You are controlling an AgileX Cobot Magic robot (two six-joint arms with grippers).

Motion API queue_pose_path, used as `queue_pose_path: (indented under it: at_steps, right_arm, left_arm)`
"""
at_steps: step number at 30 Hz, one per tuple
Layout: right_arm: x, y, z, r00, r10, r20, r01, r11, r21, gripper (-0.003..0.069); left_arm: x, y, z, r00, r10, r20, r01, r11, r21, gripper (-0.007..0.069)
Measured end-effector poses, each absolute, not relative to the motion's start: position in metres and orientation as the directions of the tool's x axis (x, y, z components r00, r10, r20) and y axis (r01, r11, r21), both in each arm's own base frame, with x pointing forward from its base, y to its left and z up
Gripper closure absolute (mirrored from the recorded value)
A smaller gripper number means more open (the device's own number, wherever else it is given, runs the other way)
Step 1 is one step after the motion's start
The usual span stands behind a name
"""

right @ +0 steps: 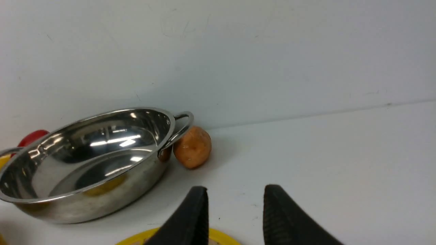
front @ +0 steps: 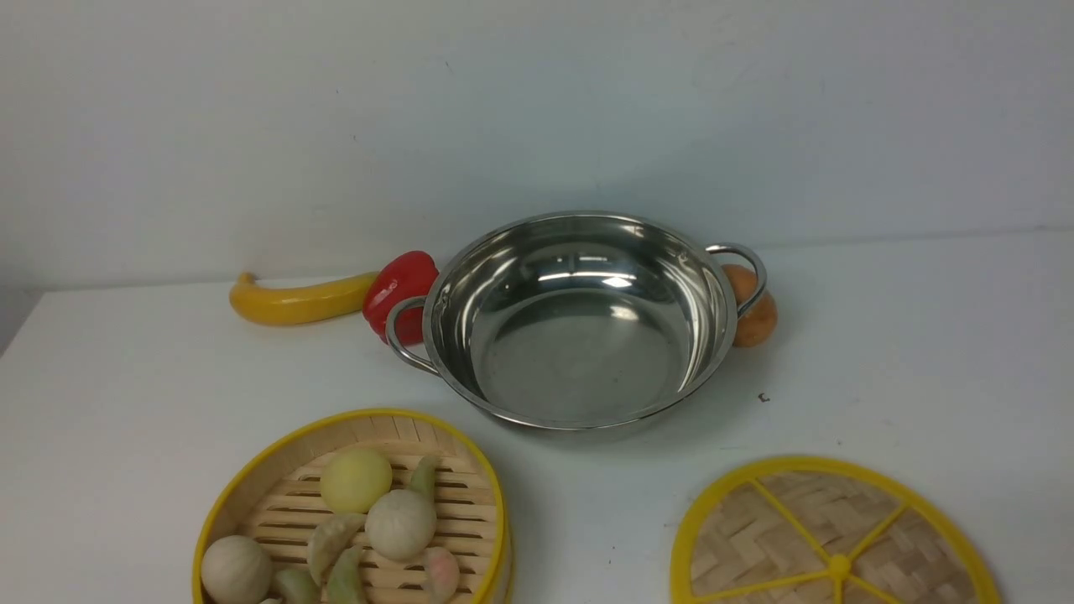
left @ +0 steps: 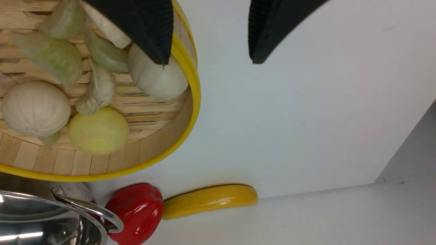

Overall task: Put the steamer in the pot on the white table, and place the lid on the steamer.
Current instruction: 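Grasp the rim of the steamer basket holding the buns with the left gripper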

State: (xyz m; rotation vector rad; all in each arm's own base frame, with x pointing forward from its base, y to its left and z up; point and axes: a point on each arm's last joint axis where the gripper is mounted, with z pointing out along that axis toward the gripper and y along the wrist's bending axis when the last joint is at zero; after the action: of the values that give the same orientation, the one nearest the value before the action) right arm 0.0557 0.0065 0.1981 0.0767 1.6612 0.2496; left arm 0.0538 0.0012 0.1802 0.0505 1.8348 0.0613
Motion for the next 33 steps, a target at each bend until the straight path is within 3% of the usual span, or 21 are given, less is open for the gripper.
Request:
queue_pose_path:
  at_steps: [9,19,33]
  right_arm:
    - [0.042,0.005,0.257,-0.024,0.172,-0.985,-0.118,0.978,0.173,0.0416]
    - [0.048,0.007,0.304,-0.057,0.188,-0.981,-0.121,0.974,0.194,0.0416]
    - [0.055,0.01,0.324,0.007,0.315,-0.949,-0.168,0.936,0.309,0.0416]
  left_arm:
    - [0.054,0.001,0.18,-0.262,0.067,-0.963,0.003,0.998,0.069,0.0332]
    - [0.054,0.001,0.18,-0.262,0.067,-0.963,0.003,0.998,0.069,0.0332]
    - [0.054,0.001,0.18,-0.262,0.067,-0.963,0.003,0.998,0.069,0.0332]
